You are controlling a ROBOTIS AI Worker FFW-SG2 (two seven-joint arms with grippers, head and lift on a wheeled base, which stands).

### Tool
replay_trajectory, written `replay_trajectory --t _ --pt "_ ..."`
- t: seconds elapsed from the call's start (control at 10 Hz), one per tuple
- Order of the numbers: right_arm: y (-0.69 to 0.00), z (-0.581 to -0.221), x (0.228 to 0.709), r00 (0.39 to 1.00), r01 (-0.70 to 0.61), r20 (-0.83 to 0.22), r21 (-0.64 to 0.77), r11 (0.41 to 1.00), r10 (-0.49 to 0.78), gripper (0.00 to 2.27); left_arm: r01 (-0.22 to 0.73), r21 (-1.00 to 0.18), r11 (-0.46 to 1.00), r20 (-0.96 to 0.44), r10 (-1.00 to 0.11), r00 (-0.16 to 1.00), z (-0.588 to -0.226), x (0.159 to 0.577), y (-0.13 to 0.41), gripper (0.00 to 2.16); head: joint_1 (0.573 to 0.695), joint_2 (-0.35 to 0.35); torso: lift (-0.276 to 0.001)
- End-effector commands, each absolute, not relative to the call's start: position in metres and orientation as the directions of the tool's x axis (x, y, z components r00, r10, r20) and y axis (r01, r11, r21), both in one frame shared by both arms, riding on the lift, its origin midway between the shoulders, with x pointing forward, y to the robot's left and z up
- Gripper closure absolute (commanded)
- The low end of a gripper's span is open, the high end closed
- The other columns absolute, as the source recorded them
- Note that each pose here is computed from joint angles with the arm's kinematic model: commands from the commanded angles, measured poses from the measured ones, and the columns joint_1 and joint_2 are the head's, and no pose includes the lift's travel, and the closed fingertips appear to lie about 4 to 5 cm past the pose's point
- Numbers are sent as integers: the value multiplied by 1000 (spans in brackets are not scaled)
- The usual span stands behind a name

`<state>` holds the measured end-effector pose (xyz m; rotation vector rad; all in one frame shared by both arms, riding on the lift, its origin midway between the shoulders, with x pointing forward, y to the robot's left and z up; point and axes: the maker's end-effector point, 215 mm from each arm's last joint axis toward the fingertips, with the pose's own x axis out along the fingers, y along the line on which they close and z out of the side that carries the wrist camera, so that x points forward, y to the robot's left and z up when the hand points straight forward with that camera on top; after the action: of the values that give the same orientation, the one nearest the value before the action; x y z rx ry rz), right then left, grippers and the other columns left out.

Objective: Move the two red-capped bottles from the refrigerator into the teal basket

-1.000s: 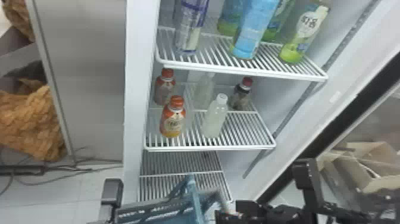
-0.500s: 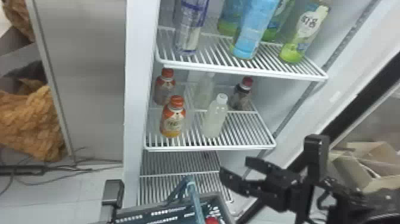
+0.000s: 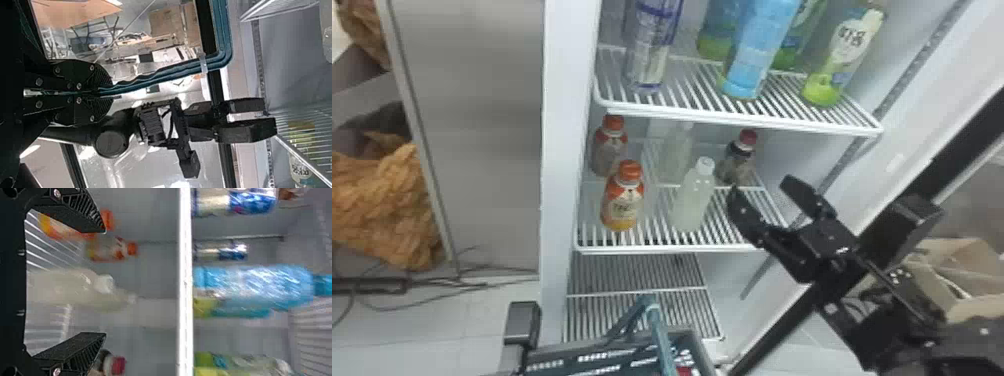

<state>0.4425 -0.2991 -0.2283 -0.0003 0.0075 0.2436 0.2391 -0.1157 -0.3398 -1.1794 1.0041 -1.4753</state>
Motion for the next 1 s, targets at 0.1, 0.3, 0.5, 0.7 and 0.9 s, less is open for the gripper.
replay_trajectory --t 0.1,0.3,0.5,0.7,0.9 --pt "-316 -222 461 977 -185 99 -22 982 187 78 177 -964 -198 188 -980 -70 -341 238 -116 1111 695 -350 -228" --pt "-325 -233 467 984 -135 114 -43 990 139 76 176 -963 -202 192 -979 -74 -340 238 -117 1113 695 -350 -228" --pt "-343 -250 468 992 -60 104 -78 995 68 50 176 -963 -202 192 -979 -74 -340 238 -117 1111 695 -350 -228" --pt "-357 -266 481 994 -24 103 -76 997 32 19 174 -963 -204 193 -978 -77 -340 237 -118 1111 695 -350 -228" --pt "-371 -286 500 996 0 87 -58 998 5 18 171 -963 -210 199 -977 -82 -338 235 -119 1111 695 -350 -228"
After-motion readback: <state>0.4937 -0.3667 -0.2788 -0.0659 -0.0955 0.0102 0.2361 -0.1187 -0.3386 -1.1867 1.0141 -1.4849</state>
